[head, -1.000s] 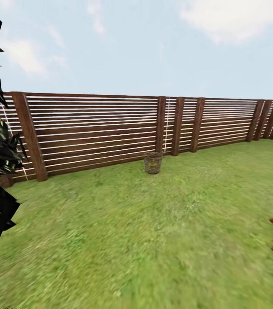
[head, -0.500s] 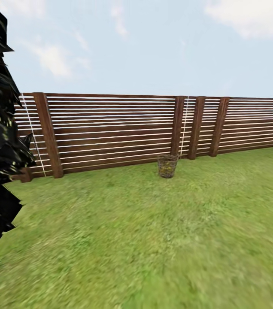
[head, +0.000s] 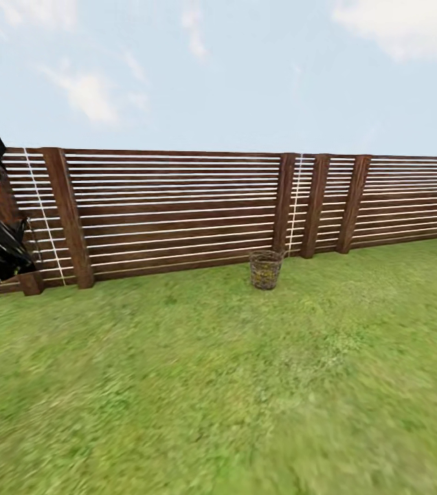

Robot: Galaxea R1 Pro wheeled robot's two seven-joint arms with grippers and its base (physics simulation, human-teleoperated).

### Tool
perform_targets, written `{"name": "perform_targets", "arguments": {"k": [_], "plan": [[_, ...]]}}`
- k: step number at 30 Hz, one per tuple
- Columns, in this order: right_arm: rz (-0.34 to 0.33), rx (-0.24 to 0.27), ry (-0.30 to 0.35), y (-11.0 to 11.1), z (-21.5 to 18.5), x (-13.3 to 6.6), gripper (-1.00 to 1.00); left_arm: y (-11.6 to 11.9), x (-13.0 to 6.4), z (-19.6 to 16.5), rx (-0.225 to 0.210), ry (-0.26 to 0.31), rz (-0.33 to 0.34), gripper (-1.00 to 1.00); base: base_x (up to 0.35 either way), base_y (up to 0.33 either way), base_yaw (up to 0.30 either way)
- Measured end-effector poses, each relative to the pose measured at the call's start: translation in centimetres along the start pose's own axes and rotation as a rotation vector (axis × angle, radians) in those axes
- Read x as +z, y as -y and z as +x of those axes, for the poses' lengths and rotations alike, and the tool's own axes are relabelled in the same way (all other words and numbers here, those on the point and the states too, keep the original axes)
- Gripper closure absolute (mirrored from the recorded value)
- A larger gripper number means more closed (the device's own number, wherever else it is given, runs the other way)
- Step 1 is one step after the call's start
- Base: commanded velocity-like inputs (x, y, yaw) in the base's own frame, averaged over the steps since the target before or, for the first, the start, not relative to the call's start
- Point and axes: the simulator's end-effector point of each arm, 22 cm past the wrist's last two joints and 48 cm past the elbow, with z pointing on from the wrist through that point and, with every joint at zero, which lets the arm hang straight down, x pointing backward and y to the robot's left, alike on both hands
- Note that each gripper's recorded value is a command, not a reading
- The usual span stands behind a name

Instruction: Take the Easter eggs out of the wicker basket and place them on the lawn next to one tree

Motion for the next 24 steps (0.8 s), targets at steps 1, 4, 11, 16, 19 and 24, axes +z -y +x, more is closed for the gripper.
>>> {"name": "perform_targets", "arguments": {"k": [1, 4, 11, 16, 19, 24], "plan": [[0.0, 0.0, 0.0, 0.0, 0.0, 0.0, -1.0, 0.0, 0.0, 0.0, 0.0, 0.0, 0.0, -1.0, 0.252, -0.207, 0.001], [0.0, 0.0, 0.001, 0.01, -0.03, 0.01, -1.0, 0.0, 0.0, -0.01, 0.0, 0.0, 0.0, -1.0, 0.252, -0.206, 0.0], [0.0, 0.0, 0.001, 0.01, -0.04, 0.01, -1.0, -0.02, 0.0, 0.01, 0.0, 0.0, 0.0, -1.0, 0.253, -0.206, 0.0], [0.0, 0.0, 0.001, 0.01, -0.06, 0.01, -1.0, -0.06, 0.0, 0.0, 0.0, 0.0, -0.001, -1.0, 0.253, -0.206, 0.0], [0.0, 0.0, 0.001, 0.01, -0.06, 0.01, -1.0, -0.06, 0.0, -0.01, 0.0, 0.0, -0.001, -1.0, 0.253, -0.206, 0.0], [0.0, 0.0, 0.001, 0.01, -0.07, 0.01, -1.0, -0.05, 0.0, -0.02, 0.0, 0.0, 0.0, -1.0, 0.253, -0.206, 0.0]]}}
